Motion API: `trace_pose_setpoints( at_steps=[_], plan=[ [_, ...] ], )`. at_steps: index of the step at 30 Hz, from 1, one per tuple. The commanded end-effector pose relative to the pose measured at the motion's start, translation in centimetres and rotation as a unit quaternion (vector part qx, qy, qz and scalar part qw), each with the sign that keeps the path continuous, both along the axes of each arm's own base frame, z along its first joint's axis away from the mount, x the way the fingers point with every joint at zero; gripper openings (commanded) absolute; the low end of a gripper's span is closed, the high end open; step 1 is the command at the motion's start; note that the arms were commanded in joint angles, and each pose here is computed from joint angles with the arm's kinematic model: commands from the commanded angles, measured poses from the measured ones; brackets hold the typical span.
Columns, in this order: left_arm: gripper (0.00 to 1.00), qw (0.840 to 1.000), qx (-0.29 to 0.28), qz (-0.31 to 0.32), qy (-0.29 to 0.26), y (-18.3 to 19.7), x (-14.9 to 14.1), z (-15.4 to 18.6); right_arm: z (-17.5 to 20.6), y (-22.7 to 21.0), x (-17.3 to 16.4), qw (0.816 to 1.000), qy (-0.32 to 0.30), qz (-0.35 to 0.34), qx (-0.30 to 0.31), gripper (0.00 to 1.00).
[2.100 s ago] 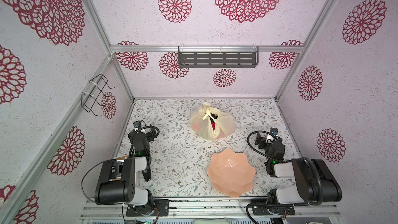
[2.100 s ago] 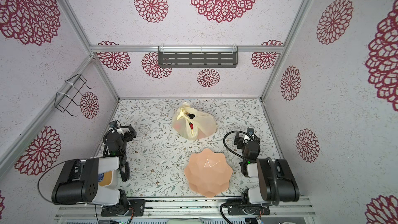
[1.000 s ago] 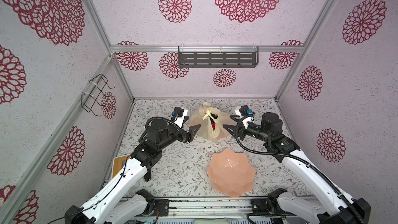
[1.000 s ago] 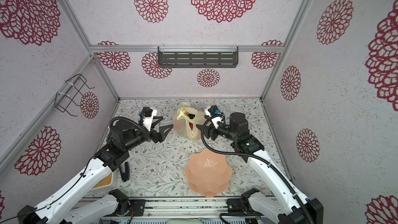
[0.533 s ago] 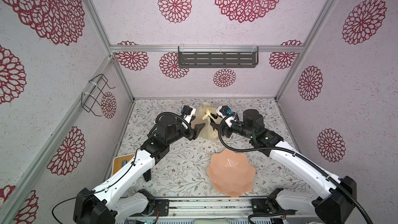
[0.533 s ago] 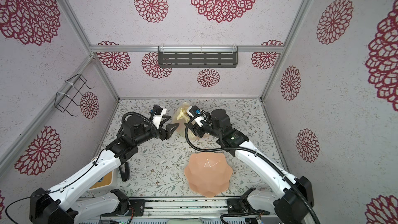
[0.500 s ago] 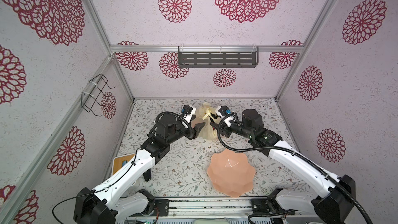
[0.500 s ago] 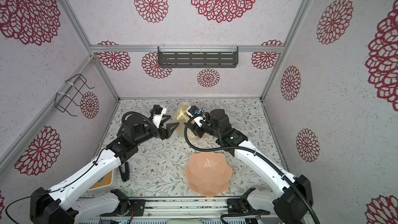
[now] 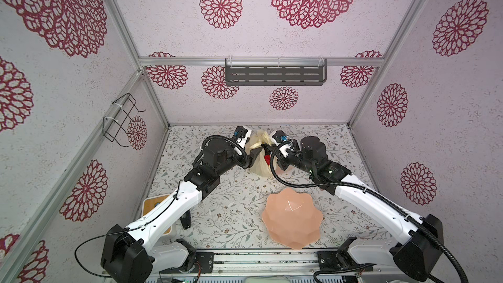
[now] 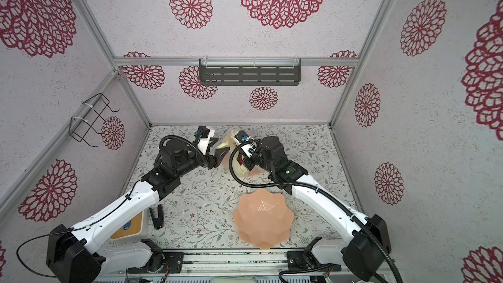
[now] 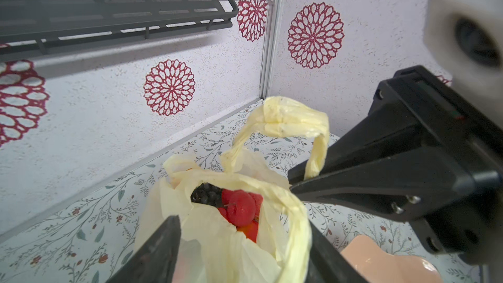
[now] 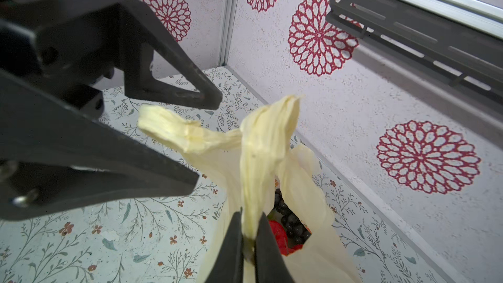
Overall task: Take fruits out of the plastic bag
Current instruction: Untie the plastic bag at the center of the board, then pick up the plastic bag at the center of the board.
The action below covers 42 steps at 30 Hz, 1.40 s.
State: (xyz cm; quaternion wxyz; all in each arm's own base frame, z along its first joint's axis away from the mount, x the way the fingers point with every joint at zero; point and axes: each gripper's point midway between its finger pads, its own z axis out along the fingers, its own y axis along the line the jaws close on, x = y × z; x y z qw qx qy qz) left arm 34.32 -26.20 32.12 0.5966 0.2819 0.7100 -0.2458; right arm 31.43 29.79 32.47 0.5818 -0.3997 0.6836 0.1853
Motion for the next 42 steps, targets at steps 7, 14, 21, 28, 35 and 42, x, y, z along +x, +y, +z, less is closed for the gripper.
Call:
trace_pose_setpoints(
  at_steps=[7,14,21,28,35,42],
  plan=[
    [0.17,0.998,-0.020,0.048,-0.019,0.4,1.8,2.3,2.9,-1.7,0.3,0.996,-0.011,-0.063,0.063,0.09],
    [0.00,0.980,-0.054,0.193,0.019,5.7,2.3,1.4,2.9,-6.9,2.2,0.976,-0.022,-0.211,0.045,0.00],
    [0.00,0.967,-0.075,0.237,0.052,8.8,0.0,-1.0,1.2,-16.6,1.8,0.918,-0.036,-0.384,0.089,0.00],
    [0.00,0.989,-0.071,0.117,0.058,5.1,-2.6,-1.4,1.8,-14.1,0.0,0.961,-0.002,-0.260,0.096,0.57],
    [0.00,0.994,-0.040,0.077,0.069,2.5,-3.1,-1.4,2.7,-8.2,-0.6,0.991,0.065,-0.113,0.032,0.87],
    [0.00,0.992,-0.009,0.082,0.092,2.5,-3.4,-0.7,2.7,-7.3,2.6,0.985,0.099,-0.143,-0.017,0.61]
  ],
)
